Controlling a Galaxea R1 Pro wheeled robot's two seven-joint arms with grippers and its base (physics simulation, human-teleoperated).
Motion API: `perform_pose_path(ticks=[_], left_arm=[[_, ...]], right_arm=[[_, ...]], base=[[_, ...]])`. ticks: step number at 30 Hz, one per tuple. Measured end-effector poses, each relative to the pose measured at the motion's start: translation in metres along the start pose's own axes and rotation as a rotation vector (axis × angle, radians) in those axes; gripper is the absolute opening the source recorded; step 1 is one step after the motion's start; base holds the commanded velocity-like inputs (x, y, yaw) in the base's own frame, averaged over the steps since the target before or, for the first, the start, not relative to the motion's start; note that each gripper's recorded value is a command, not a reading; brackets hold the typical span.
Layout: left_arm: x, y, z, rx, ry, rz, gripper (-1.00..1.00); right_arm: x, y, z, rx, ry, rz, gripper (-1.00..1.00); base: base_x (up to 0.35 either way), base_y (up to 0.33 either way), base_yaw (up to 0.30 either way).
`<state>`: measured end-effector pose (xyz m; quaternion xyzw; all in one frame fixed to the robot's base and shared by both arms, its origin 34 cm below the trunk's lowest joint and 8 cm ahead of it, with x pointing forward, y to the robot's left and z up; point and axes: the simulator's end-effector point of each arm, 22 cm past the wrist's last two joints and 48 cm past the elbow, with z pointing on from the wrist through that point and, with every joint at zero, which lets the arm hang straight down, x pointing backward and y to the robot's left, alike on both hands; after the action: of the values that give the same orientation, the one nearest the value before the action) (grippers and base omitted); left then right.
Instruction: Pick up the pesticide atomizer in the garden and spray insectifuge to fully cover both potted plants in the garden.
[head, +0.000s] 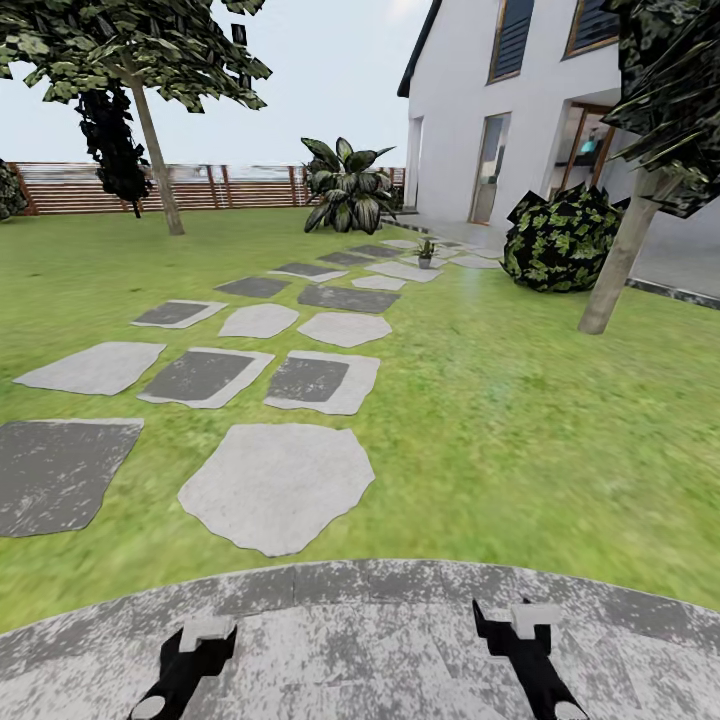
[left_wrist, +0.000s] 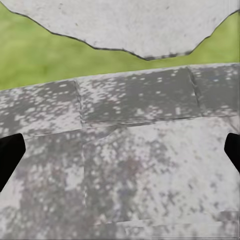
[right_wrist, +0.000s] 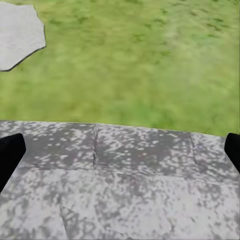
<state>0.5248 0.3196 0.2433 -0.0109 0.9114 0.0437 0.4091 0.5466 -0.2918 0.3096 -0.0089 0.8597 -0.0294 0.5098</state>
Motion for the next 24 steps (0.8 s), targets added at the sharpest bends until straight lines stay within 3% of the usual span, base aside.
perform_pose_path(ticks=[4, 7, 10, 14, 24], left_arm=[[0.019, 0.005, -0.007, -0.002, 0.024, 0.01, 1.0], [0.06, 0.013, -0.025, -0.013, 0.078, 0.014, 1.0], [0.071, 0.019, -0.03, -0.022, 0.094, 0.013, 1.0], [0.081, 0.02, -0.034, -0.025, 0.112, 0.012, 1.0], [0.096, 0.021, -0.04, -0.026, 0.144, 0.011, 1.0]], right_arm=[[0.039, -0.01, -0.007, 0.005, 0.086, -0.017, 1.0], [0.104, -0.036, -0.03, 0.029, 0.231, -0.042, 1.0], [0.139, -0.053, -0.049, 0.046, 0.304, -0.057, 1.0], [0.151, -0.052, -0.064, 0.037, 0.267, -0.062, 1.0], [0.153, -0.05, -0.069, 0.035, 0.253, -0.06, 1.0]], base=[[0.0, 0.0, 0.0], [0.053, 0.0, 0.0], [0.235, 0.0, 0.0], [0.315, 0.0, 0.0], [0.336, 0.0, 0.0]])
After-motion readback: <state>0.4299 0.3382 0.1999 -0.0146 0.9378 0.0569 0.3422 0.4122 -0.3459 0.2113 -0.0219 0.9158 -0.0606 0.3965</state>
